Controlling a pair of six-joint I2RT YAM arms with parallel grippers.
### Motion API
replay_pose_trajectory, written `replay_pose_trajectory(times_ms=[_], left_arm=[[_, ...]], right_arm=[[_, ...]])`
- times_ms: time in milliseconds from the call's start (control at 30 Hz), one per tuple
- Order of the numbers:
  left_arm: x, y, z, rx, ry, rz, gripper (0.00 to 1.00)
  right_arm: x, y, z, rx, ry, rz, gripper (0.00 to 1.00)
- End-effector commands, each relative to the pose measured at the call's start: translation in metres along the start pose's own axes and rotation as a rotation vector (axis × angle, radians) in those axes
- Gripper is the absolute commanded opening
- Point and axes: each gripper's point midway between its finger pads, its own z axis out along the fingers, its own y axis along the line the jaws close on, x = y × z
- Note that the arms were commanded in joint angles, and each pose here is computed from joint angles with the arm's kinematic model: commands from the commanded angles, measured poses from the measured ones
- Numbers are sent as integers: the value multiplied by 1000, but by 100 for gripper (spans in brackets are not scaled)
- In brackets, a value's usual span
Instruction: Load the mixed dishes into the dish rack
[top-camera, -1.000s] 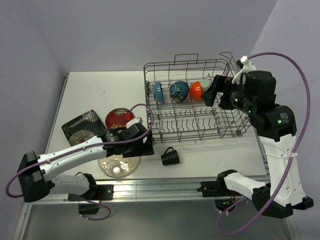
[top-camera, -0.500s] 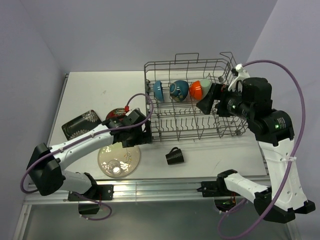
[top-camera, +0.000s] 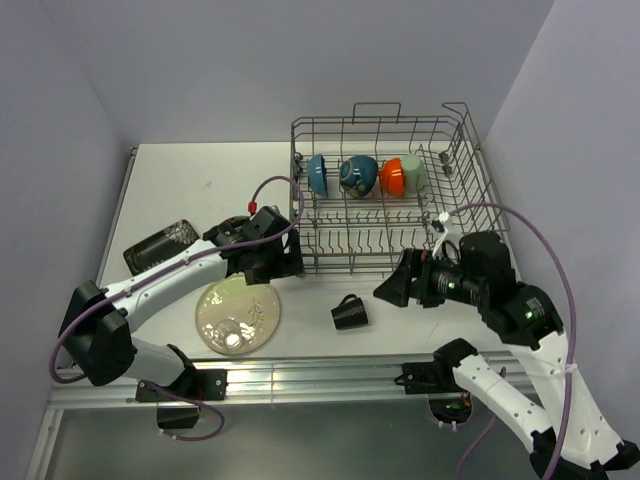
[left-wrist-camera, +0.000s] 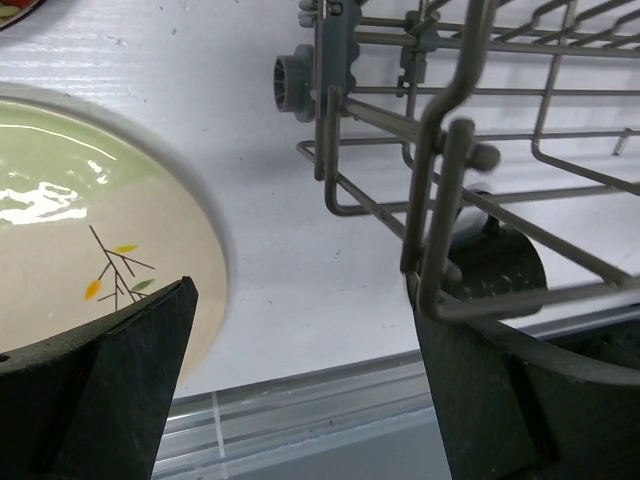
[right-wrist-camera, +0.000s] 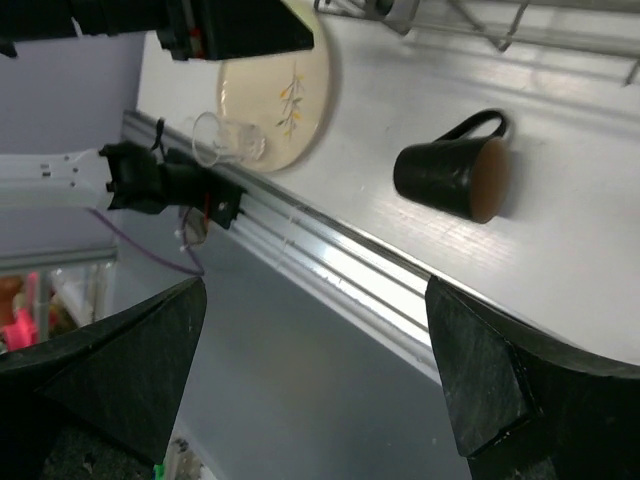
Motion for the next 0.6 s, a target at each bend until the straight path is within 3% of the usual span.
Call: replay_pose_trajectory(times_ms=[0,200,400,567], left_arm=[[-5,-14,-27,109,-41,-27,96],[11,-12,-63,145,-53,-50,95],[27,-8,-77,185,-41,-94,91],[32,-11,-81,204,-26,-91,90]], right_arm=[[10,12,11,-141,-32,29,97],[43,-23,48,-137,-38,54,87],[46,-43,78,-139,-110,58,74],[55,-61,103,-109,-114,72,71]])
